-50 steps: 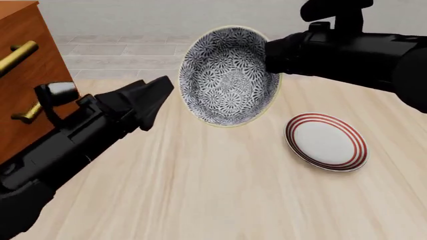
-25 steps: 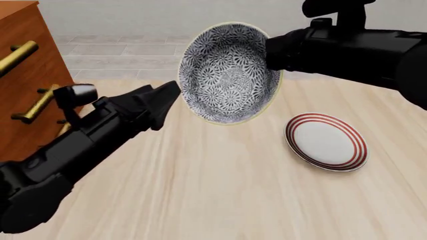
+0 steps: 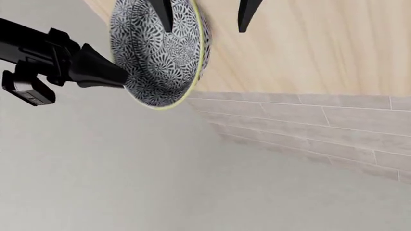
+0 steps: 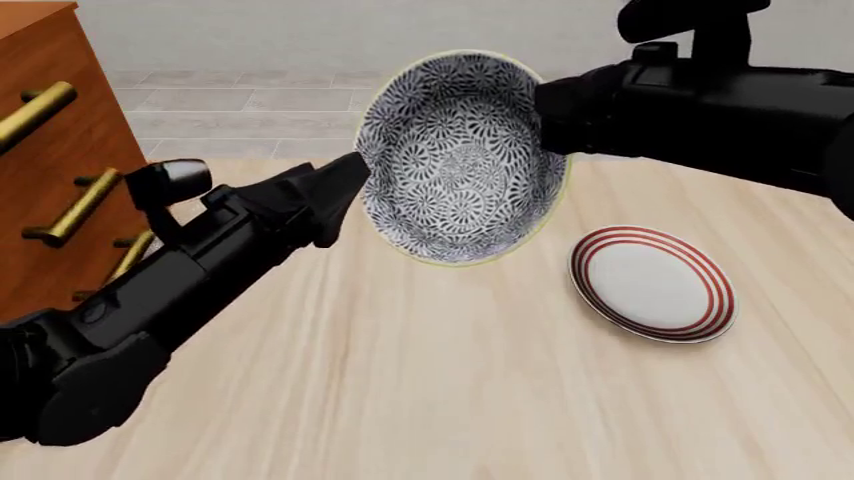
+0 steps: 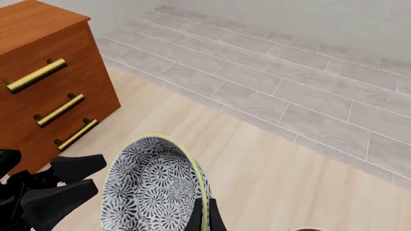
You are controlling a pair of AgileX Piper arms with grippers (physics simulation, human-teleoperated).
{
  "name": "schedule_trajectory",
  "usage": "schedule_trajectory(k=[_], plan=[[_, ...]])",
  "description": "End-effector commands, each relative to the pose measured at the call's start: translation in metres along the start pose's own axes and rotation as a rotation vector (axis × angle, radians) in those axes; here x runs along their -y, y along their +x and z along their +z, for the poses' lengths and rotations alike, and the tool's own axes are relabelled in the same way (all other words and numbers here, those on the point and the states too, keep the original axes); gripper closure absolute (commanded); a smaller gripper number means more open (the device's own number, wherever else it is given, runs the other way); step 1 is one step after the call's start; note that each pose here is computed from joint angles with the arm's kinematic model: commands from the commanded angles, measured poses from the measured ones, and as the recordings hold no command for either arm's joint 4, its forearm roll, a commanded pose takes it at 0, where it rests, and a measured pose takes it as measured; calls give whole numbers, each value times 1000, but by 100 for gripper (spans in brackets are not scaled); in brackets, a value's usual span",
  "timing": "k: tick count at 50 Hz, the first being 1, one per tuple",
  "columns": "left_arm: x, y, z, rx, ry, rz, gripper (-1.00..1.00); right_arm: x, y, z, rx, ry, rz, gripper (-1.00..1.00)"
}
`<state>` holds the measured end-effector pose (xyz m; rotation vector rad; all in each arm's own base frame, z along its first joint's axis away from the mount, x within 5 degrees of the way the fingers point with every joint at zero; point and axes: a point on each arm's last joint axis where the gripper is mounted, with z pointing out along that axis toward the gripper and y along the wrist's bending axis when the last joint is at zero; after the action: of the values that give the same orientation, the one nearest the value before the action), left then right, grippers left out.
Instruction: Put the bowl on top of the cabinet.
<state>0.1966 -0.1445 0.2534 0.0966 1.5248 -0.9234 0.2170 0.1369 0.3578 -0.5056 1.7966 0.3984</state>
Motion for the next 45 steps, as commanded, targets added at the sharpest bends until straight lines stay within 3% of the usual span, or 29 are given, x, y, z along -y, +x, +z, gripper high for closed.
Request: schedule_trajectory(k=[1, 30, 31, 45], plan=[[-3, 5, 10, -1, -2, -9, -100, -2, -2, -3, 12, -9, 26, 100], [1, 19, 28, -17, 32, -38, -100, -4, 0, 0, 14, -17, 30, 100], [-3, 15, 27, -9, 13, -19, 100, -4, -1, 0, 14, -16, 30, 100], [-3, 16, 28, -9, 18, -36, 100, -3, -2, 3, 13, -14, 31, 100]])
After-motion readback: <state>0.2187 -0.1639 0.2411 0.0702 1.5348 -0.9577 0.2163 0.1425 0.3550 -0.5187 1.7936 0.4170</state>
